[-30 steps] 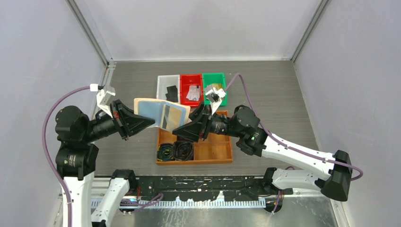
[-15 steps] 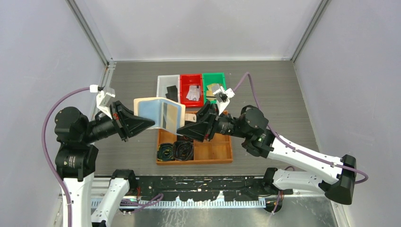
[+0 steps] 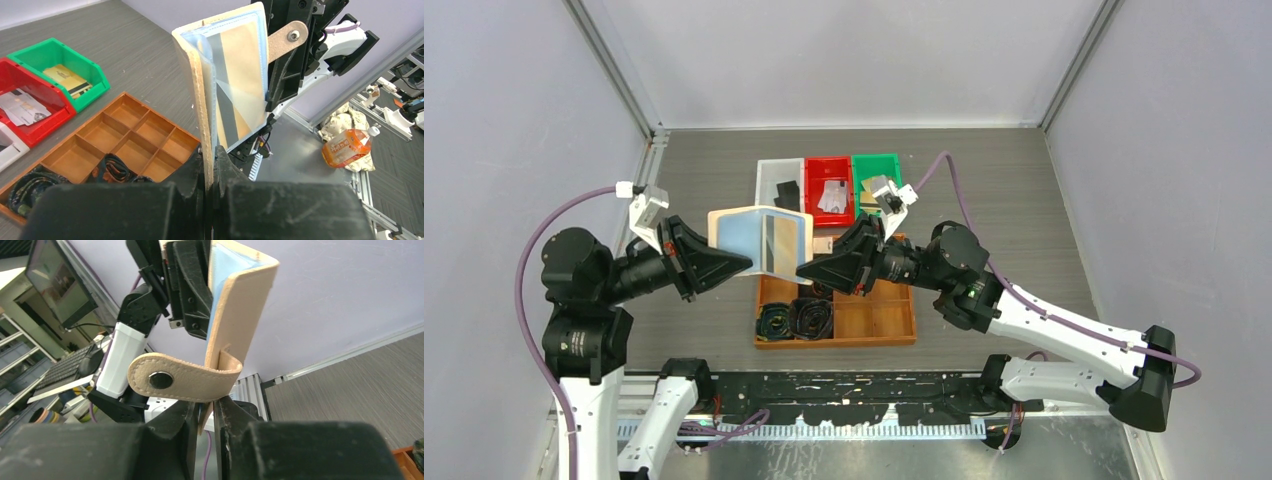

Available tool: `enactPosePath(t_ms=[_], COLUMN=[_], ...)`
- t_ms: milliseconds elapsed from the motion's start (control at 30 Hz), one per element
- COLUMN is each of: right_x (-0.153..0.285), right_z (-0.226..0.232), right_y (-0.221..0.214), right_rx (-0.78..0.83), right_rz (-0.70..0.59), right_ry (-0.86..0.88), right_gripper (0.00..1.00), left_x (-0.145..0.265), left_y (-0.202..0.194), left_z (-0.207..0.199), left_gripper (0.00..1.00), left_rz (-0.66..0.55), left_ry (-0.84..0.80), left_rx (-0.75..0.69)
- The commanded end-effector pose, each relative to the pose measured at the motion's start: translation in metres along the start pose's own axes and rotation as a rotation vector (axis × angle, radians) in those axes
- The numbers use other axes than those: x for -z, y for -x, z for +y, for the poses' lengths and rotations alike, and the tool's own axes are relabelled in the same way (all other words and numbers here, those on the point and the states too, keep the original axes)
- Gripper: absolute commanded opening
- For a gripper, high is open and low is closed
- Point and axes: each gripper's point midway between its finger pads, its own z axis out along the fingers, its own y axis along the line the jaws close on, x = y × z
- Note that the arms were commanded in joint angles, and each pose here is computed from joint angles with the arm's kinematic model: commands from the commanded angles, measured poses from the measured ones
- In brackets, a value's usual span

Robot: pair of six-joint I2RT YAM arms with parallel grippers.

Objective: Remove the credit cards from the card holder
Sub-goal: Remove the credit card from the card holder.

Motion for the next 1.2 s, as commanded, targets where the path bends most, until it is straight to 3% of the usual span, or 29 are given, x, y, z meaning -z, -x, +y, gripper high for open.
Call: enactPosePath(t_ms=[0, 200, 667, 700, 800, 967, 1167], right_x=[-0.001, -0.004, -0.009, -0.01, -0.009, -0.007, -0.024], right_z=[0.042, 0.041, 0.007, 0.001, -0.011, -0.02, -0.014], right_y=[0.033, 0.032, 0.032, 0.031, 0.029, 0.032, 0.026], right_rx=[0.048, 0.038, 0.022, 0.023, 0.019, 0.018, -0.003], right_rz=[-0.083, -0.074, -0.063, -0.054, -0.055, -0.08, -0.056], right_ry=[0.162, 0.163, -0.032, -0.065, -0.133, -0.196, -0.164], right_gripper=[0.25, 0.28, 0.04, 0.06, 0.26, 0.28, 0.42], left_x=[0.001, 0.001, 0.002, 0.002, 0.002, 0.002, 0.002], left_y=[0.003, 0.003, 0.007, 0.006, 0.005, 0.004, 0.0], left_z=[-0.01, -0.011, -0.014, -0.014, -0.014, -0.012, -0.008], left_gripper=[0.0, 0.0, 0.0, 0.0, 0.0, 0.0, 0.0], left_rz=[-0.006, -0.009, -0.018, -0.018, -0.018, -0.017, -0.01], left_ry=[-0.044, -0.043, -0.05, -0.051, -0.049, -0.044, -0.039], left_rx=[-0.028, -0.023, -0.023, -0.022, -0.023, -0.036, -0.046])
